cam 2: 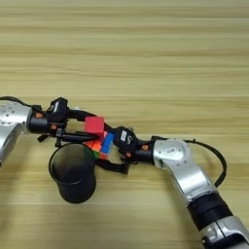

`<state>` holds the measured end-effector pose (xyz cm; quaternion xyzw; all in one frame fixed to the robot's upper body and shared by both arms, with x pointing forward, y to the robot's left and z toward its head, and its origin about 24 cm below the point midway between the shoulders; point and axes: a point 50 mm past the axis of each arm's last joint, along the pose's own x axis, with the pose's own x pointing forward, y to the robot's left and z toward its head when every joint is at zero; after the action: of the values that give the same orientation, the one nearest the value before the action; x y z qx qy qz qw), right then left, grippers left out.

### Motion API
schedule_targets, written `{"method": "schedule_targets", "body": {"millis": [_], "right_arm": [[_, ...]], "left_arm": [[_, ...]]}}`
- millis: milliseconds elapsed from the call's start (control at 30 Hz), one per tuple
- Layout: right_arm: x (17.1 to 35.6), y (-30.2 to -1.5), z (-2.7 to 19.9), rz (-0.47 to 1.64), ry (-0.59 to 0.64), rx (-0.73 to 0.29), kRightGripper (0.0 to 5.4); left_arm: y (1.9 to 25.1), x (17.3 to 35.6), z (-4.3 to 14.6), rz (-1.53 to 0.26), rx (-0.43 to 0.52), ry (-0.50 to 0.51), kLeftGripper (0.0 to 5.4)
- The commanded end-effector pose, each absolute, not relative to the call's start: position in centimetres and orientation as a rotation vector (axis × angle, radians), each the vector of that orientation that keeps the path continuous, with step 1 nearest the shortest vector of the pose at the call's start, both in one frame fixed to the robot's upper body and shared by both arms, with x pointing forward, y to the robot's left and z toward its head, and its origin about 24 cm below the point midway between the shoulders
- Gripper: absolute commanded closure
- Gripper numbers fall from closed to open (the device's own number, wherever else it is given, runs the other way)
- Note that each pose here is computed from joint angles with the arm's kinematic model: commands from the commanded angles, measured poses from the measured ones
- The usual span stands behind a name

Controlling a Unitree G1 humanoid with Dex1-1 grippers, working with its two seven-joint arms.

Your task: Move the objects on the table

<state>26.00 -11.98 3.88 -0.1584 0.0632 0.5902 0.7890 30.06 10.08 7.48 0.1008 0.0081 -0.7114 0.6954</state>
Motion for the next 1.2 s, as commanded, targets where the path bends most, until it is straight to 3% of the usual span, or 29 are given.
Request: {"method": "schedule_targets", "body": {"millis": [33, 267, 767, 1200], "right_arm": [[25.6, -12.1, 4.5, 1.291, 0.123, -0.334, 0.74], [25.6, -12.3, 5.2, 1.285, 0.104, -0.332, 0.03], [26.2, -13.0, 5.7, 1.241, 0.091, -0.343, 0.0], [26.7, -13.3, 5.4, 1.216, 0.102, -0.341, 0.0]], "left_arm": [[10.4, 29.5, 5.5, -1.585, 0.247, 0.118, 3.23], [10.5, 29.6, 5.5, -1.583, 0.249, 0.114, 3.23], [10.4, 29.5, 6.1, -1.588, 0.272, 0.076, 3.23], [11.5, 29.6, 9.4, -1.558, 0.258, -0.057, 3.23]]}}
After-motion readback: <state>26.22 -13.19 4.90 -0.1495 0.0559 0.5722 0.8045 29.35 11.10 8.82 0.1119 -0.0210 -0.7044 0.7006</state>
